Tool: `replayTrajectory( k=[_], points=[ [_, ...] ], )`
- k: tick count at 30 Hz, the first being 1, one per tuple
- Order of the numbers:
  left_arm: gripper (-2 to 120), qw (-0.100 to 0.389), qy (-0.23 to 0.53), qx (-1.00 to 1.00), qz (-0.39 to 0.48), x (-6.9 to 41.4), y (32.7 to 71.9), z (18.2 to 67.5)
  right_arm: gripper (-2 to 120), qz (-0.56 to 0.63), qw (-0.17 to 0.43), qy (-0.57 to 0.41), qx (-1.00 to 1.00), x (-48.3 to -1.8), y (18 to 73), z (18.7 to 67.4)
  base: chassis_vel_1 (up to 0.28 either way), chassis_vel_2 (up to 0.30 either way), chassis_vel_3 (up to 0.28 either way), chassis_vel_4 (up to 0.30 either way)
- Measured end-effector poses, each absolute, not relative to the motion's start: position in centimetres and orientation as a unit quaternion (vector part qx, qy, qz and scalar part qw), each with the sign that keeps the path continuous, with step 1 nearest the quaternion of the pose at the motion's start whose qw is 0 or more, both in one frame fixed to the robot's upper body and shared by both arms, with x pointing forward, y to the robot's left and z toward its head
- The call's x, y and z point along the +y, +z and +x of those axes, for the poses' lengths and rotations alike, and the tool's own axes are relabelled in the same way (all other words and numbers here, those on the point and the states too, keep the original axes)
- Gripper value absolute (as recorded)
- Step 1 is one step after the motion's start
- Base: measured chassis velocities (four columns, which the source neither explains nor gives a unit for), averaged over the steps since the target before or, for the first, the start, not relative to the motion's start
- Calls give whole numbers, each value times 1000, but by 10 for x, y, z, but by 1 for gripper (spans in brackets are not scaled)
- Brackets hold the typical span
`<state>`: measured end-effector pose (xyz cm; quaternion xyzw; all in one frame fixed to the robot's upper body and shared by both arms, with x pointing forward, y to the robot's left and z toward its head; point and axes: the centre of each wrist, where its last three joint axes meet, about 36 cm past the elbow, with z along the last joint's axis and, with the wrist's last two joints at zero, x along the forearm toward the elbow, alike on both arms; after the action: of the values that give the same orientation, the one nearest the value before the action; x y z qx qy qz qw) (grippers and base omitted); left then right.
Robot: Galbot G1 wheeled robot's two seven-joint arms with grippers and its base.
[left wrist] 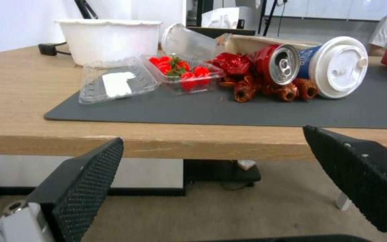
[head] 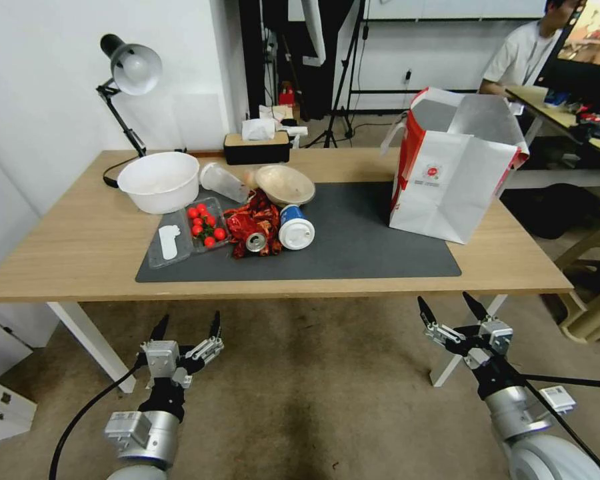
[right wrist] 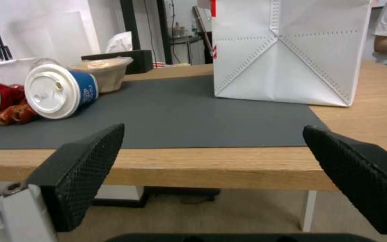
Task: Pick up the food delivery bag from the floor and place it on the table.
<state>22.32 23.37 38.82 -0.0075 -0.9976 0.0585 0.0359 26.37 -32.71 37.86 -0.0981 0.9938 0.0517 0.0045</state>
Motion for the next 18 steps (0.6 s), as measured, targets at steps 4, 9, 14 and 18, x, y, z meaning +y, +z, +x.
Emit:
replayTrajectory(
  k=[4,9,14,18],
  points=[
    [100,36,58,-998,-7,234,388,223,100,-98,5,52,994,-327,379,264,0,0,0,0],
    [100,36,58,-998,-7,234,388,223,100,-98,5,51,994,-327,379,264,0,0,0,0],
    [100,36,58,-998,-7,234,389,223,100,-98,5,51,994,-327,379,264,0,0,0,0],
    [100,36,58,-998,-7,234,389,223,100,-98,5,51,994,-328,379,264,0,0,0,0]
  ],
)
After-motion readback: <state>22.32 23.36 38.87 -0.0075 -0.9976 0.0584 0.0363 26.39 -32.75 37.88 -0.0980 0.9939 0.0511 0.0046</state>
